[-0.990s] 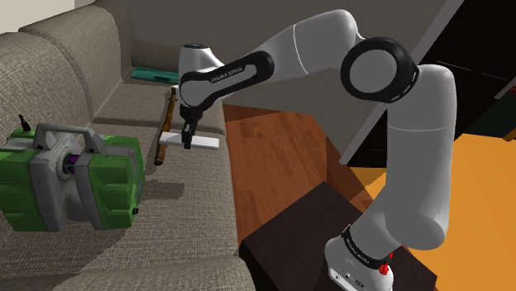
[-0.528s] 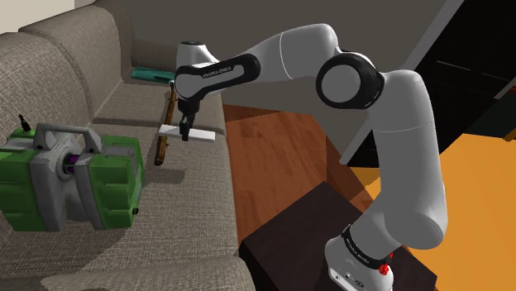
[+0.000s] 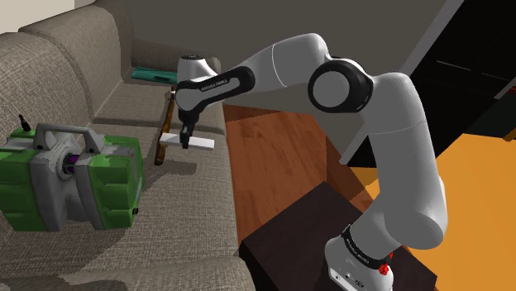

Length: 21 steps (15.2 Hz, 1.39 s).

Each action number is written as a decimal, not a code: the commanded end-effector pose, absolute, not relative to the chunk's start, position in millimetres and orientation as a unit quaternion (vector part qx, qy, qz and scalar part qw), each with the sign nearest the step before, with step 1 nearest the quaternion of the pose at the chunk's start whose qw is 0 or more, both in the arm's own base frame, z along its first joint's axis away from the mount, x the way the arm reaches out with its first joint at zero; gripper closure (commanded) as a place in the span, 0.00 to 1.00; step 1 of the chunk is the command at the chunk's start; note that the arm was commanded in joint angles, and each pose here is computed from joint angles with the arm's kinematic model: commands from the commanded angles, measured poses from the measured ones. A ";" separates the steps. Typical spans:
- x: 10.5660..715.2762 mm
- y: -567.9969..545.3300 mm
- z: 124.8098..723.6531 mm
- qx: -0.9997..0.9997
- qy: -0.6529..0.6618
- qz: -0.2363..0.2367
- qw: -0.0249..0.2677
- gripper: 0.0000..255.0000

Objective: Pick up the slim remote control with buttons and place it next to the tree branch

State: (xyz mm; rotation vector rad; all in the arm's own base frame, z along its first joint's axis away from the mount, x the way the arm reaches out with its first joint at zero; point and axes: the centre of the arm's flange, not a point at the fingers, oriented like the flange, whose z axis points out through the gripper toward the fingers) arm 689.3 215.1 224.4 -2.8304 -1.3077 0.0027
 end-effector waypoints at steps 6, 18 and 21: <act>690.2 215.9 187.9 -0.908 -0.419 0.000 0.012 1.00; 690.4 215.3 175.1 -0.908 -0.419 0.000 0.012 0.00; 690.5 215.6 175.3 -0.908 -0.419 0.000 0.012 0.00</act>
